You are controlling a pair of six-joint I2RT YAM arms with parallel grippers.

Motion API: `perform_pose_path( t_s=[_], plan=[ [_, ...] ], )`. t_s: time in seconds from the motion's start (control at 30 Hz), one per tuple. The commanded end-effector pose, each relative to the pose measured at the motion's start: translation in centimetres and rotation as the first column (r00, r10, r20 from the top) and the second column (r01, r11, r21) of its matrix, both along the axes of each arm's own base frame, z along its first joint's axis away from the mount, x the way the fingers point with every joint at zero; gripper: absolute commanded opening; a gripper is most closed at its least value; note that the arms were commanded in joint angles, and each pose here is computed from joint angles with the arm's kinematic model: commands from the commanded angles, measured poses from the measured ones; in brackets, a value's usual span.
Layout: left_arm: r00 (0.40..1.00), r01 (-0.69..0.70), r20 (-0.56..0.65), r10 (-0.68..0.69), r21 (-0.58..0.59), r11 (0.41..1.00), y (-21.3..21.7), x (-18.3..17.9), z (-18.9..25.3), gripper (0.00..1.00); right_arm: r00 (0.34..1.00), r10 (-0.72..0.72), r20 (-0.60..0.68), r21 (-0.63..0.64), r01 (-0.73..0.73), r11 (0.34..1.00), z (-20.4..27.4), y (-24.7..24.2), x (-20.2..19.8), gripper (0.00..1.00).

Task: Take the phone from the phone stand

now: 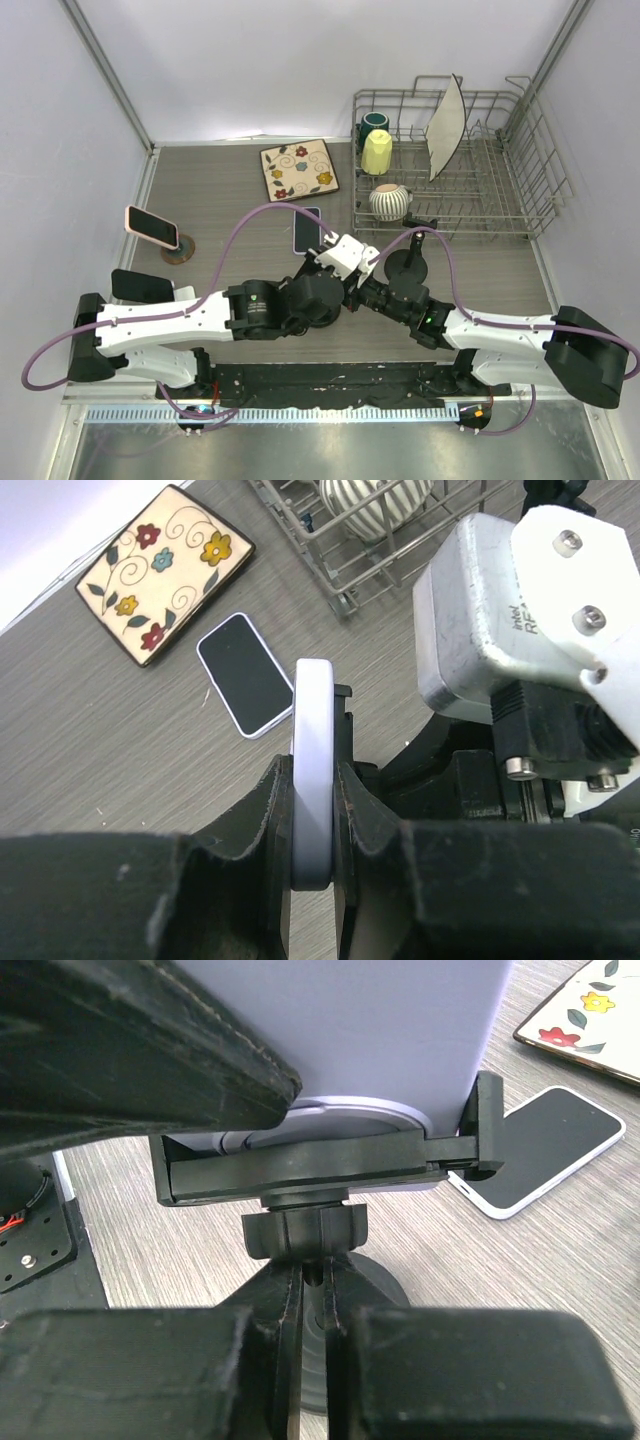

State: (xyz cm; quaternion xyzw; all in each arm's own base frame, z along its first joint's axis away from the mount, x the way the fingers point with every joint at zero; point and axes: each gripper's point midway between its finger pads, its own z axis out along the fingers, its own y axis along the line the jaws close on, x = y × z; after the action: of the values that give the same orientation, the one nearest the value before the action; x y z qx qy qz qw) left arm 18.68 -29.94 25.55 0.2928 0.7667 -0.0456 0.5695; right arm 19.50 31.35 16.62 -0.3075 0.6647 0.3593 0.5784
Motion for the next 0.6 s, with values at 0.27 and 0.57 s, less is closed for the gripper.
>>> perform_pose_path(
  t_s=[0.27,0.57],
  plan=[
    [0.993,-0.115,-0.016,0.114,-0.085,0.990,1.7,0.1,0.8,0.00,0.895,-0.437,-0.086,0.020,0.440,0.898,-0.7,-7.1,6.1,0.01],
    [0.995,-0.101,-0.013,0.100,-0.152,0.983,1.7,0.0,2.1,0.00,0.915,-0.386,-0.114,0.005,0.389,0.921,-1.5,-6.6,5.5,0.01]
  ],
)
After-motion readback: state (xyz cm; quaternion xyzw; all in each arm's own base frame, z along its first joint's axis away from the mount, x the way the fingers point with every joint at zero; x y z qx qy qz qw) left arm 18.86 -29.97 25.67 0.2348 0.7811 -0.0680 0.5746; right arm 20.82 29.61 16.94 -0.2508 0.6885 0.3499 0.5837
